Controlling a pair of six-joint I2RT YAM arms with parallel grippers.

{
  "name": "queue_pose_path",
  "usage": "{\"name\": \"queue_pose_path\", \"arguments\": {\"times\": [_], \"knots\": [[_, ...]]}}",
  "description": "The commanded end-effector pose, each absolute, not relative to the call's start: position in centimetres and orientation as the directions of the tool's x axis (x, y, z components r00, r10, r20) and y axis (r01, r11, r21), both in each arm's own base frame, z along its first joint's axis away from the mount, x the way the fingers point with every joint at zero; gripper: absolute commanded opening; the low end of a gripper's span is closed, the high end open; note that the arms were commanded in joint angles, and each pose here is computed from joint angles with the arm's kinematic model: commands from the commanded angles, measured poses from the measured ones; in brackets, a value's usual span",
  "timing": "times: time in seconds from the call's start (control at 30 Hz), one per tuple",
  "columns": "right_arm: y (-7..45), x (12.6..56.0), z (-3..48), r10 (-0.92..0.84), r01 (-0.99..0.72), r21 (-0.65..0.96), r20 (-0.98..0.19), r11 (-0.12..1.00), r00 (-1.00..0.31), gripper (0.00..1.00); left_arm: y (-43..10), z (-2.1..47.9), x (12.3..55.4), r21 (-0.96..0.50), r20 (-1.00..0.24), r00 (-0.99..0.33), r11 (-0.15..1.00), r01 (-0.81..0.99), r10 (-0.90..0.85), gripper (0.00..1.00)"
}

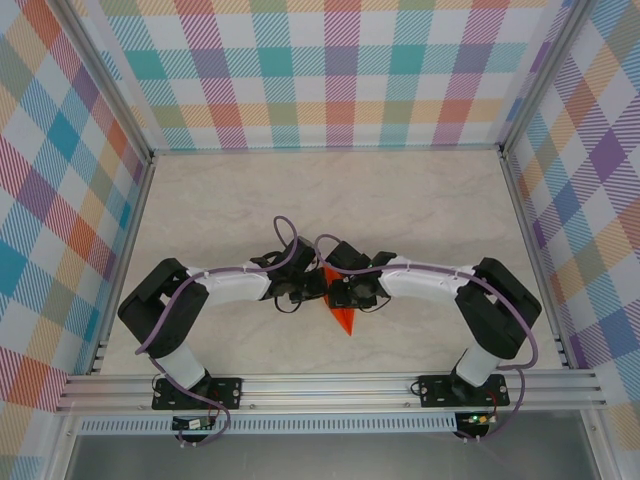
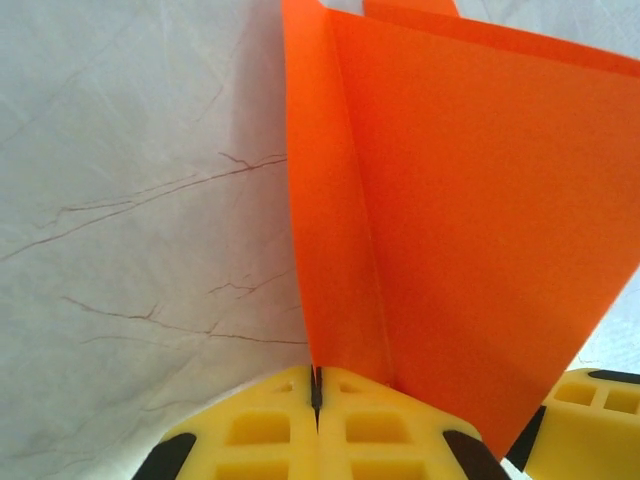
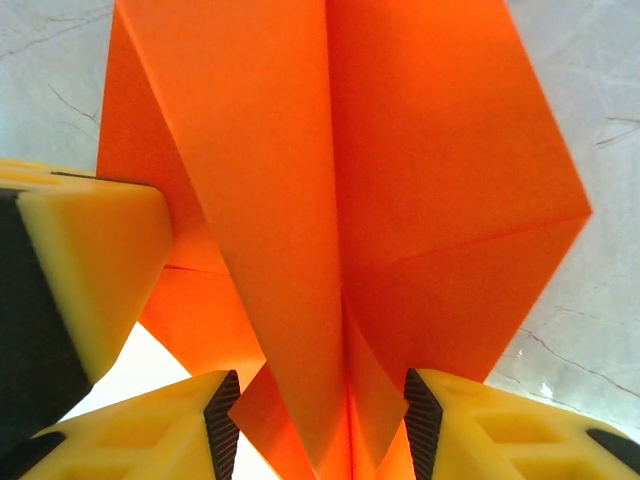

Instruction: Fold a paper plane with a square sheet of paper (pick it up from the middle)

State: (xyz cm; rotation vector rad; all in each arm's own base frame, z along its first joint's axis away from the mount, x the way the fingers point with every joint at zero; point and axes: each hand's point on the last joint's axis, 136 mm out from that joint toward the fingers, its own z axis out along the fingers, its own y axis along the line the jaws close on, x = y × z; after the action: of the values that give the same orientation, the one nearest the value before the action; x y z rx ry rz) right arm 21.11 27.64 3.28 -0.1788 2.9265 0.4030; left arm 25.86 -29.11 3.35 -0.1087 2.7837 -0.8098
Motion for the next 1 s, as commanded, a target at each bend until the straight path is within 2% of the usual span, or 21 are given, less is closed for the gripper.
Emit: {"name": "queue_pose_path", "arguments": {"times": [0.0, 0.17, 0.37, 0.5, 0.57, 0.83, 0.97], "knots": [[28.8, 20.8, 3.4, -0.144, -0.192, 0.253, -0.196, 0.948, -0.970, 0.49, -29.4, 4.4, 26.4, -0.563, -0.229, -0.962, 0.826, 0.008, -0.147, 0.00], [28.2, 21.1, 3.3, -0.124, -0.170, 0.218, -0.209, 0.961, -0.970, 0.37, -29.1, 4.7, 26.4, -0.566, -0.231, -0.960, 0.825, 0.000, -0.158, 0.02], [27.7, 21.4, 3.6, -0.106, -0.152, 0.198, -0.226, 0.968, -0.968, 0.21, -27.7, 5.8, 27.1, -0.561, -0.241, -0.950, 0.827, -0.031, -0.199, 0.18], [27.3, 21.5, 3.4, -0.089, -0.129, 0.173, -0.221, 0.976, -0.971, 0.14, -25.3, 6.4, 27.6, -0.517, -0.243, -0.937, 0.851, -0.094, -0.251, 0.35], [27.2, 21.5, 3.2, -0.082, -0.117, 0.157, -0.211, 0.981, -0.974, 0.13, -23.5, 6.6, 27.9, -0.480, -0.247, -0.925, 0.866, -0.142, -0.289, 0.41], [27.8, 21.9, 2.8, -0.065, -0.095, 0.155, -0.191, 0.983, -0.979, 0.23, -17.5, 7.6, 28.2, -0.363, -0.291, -0.867, 0.885, -0.291, -0.404, 0.75], [27.8, 21.9, 2.3, -0.060, -0.087, 0.144, -0.179, 0.986, -0.982, 0.21, -16.1, 7.9, 28.2, -0.332, -0.313, -0.850, 0.887, -0.320, -0.423, 0.84]]}}
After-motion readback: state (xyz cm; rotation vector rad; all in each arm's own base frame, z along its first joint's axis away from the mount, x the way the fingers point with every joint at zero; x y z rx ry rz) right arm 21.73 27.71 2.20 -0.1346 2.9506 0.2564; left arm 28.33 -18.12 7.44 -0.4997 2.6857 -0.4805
